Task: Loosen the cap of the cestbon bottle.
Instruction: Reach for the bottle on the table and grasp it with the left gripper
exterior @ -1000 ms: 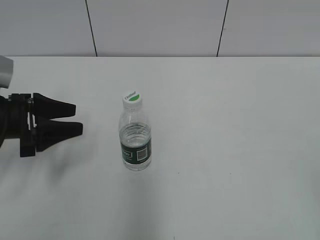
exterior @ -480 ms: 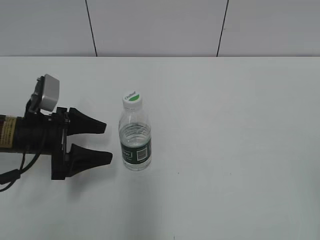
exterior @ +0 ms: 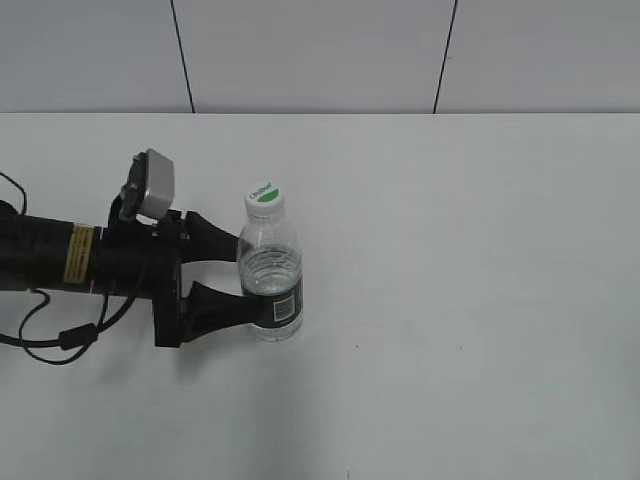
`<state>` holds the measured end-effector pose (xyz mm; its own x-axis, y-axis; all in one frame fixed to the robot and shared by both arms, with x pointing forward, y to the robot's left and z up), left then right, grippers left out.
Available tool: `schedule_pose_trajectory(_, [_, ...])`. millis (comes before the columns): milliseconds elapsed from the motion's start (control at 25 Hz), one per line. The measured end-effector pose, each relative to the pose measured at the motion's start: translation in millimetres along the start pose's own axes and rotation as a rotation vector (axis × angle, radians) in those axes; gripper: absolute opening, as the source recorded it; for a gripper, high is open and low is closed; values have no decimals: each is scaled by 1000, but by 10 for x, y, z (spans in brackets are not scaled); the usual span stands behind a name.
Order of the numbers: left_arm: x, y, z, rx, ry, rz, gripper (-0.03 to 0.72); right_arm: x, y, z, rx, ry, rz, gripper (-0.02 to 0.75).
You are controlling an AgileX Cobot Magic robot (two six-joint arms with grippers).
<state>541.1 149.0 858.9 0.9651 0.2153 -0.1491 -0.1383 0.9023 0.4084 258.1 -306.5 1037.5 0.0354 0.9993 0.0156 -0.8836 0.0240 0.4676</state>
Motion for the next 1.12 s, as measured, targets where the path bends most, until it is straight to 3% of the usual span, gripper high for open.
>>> schedule_pose_trajectory(320, [-5, -206, 28, 62, -47, 2, 561, 1, 0, 0, 0, 0, 1, 584])
schedule_pose_trajectory(600, [-6, -221, 37, 60, -43, 7, 447, 5, -1, 68, 18, 1, 0, 584])
schedule_pose_trajectory(880, [-5, -221, 38, 59, -42, 8, 362, 49, -269, 458, 162, 15, -7, 571])
schedule_pose_trajectory(1120, [-5, -221, 38, 59, -42, 8, 361, 104, -614, 958, 281, 24, -13, 473])
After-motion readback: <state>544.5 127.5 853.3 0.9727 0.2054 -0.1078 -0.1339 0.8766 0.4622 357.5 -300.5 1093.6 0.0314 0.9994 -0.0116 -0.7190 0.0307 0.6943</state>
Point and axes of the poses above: a point on each arm's last joint axis where the gripper is mounted, y pointing back along that axis away from the gripper, x along the wrist's bending axis when the last joint is at zero, z = x × y, the point moved 3 cm from there along -y, pointing out along that axis toward the gripper, and after that the axes turned 2 degrees about y, right-handed, at the moved point
